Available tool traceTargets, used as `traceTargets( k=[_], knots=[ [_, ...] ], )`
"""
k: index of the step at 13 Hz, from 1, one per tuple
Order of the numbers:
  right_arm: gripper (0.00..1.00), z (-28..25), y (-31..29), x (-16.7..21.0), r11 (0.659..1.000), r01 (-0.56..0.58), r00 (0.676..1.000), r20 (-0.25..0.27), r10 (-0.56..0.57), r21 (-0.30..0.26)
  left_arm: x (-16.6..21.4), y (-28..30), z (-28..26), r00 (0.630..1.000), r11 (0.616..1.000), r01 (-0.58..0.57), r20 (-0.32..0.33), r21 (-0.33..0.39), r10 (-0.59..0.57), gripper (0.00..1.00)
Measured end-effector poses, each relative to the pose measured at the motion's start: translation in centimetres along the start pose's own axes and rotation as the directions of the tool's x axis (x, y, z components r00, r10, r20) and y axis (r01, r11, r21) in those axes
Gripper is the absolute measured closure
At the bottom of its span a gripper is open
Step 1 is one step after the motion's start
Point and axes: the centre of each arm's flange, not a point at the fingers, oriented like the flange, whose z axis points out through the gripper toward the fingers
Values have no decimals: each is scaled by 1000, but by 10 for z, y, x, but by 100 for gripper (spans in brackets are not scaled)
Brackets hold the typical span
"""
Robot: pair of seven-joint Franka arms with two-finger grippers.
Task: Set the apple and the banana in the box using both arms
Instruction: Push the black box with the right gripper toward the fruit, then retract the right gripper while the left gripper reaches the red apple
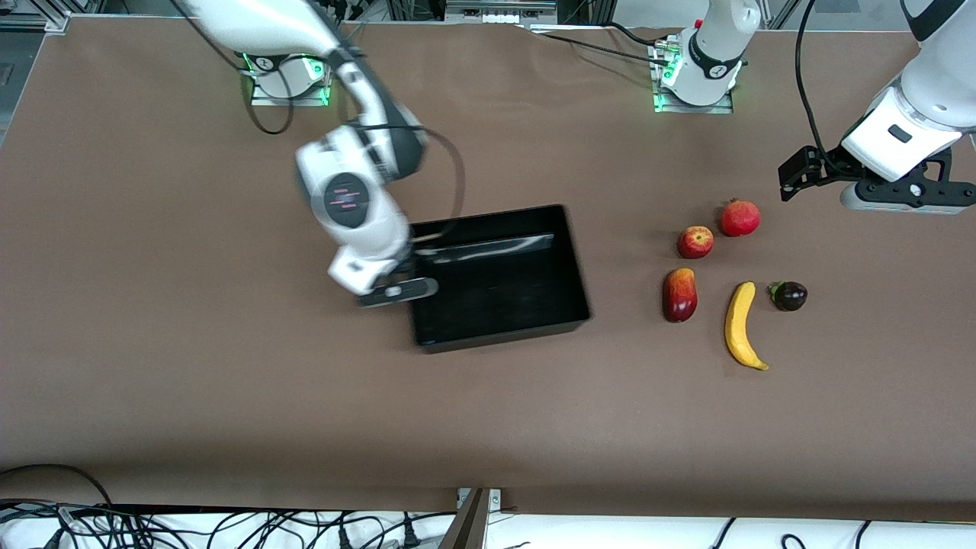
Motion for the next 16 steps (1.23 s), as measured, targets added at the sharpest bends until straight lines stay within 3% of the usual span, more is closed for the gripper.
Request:
traceTargets(
  k=[3, 8, 10, 12, 14, 16],
  knots=[
    [96, 35, -74, -7, 991, -129, 992, -2, 129, 26, 0, 0, 0, 1000, 1000, 0, 0, 0, 0, 0],
    [96, 78, -109, -9, 976, -211, 977, -27, 213, 57, 0, 0, 4, 1000, 1000, -1, 15, 1, 1, 0],
    [96, 80, -115, -11, 976, -209, 977, -35, 212, 67, -1, 2, 11, 999, 1000, -8, 52, 3, 8, 0],
    [96, 80, -118, -12, 976, -206, 977, -38, 209, 70, -1, 6, 32, 991, 1000, -20, 132, 6, 19, 0],
    [79, 78, -120, -11, 976, -203, 977, -50, 207, 81, 4, 7, 81, 969, 999, -37, 244, 4, 35, 0],
    [57, 61, -119, -4, 979, -185, 979, -70, 191, 88, 10, 7, 143, 957, 998, -57, 285, -4, 56, 0]
  ],
)
